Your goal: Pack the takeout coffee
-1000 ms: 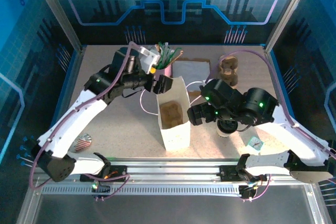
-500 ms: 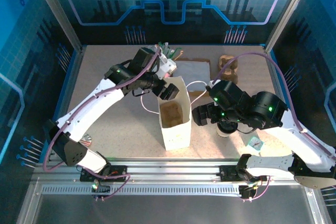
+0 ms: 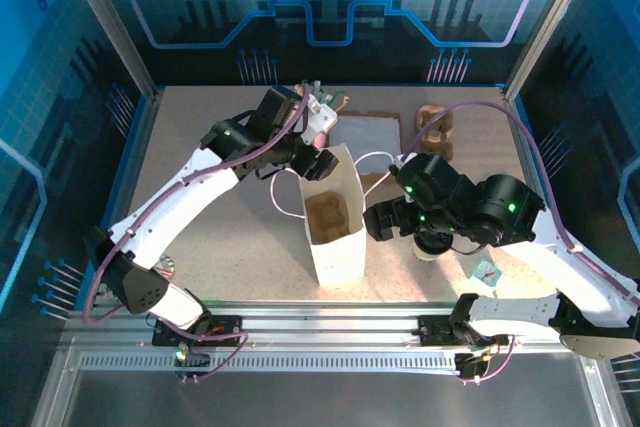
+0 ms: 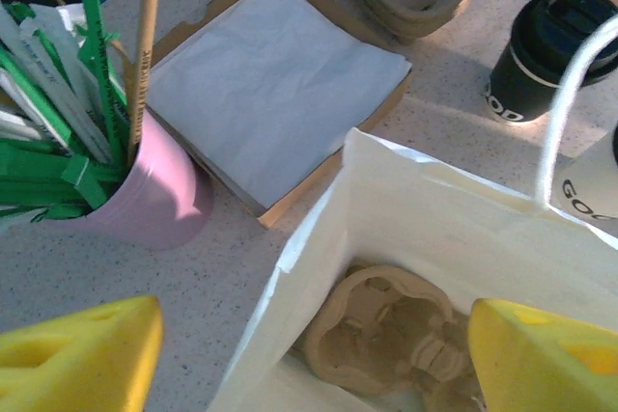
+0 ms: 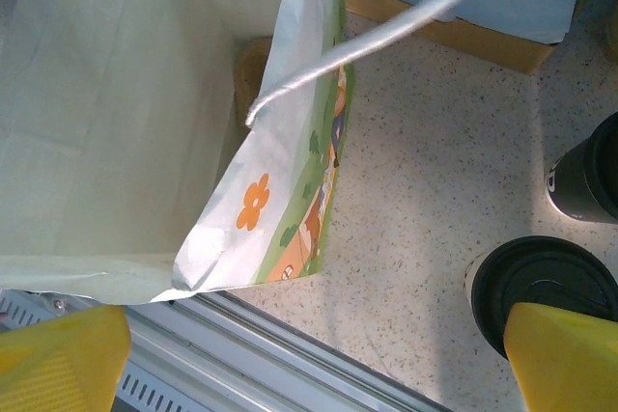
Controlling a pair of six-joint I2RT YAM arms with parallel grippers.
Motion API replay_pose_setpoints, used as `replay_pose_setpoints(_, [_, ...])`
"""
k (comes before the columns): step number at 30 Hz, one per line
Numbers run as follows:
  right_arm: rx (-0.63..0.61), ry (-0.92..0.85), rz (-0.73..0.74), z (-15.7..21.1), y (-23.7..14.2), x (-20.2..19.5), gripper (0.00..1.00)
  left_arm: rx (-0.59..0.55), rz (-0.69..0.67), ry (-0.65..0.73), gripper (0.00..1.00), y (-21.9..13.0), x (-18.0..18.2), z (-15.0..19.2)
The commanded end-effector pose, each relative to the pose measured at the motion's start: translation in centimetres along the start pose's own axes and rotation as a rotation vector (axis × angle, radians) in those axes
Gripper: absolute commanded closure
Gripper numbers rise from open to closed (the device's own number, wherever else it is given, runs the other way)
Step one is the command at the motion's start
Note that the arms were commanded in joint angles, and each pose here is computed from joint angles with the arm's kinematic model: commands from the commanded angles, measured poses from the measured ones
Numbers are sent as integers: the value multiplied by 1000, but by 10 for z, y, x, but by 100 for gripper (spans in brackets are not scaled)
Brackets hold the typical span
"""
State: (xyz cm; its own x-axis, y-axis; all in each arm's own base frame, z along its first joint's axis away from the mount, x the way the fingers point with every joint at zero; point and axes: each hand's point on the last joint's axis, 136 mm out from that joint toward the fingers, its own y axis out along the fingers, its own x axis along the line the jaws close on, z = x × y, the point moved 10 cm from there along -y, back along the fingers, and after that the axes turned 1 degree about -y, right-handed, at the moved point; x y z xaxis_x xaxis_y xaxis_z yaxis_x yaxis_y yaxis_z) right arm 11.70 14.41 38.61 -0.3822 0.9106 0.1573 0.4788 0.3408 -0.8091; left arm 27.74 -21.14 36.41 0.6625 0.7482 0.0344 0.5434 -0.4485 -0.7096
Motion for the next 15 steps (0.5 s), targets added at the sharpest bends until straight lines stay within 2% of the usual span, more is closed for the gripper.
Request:
replay_pose_setpoints(1, [-8,-6,-13,-3,0,1,0,48,-55,40,22,17,4,4])
replay_pose_setpoints(7, [0,-1,-16,-1,0,0,0,97,-90,53,31,37,8,0])
replay_pose_setpoints(15, [8,3,-17,3,0,-2,0,103,-110,49,50,40,12,-7])
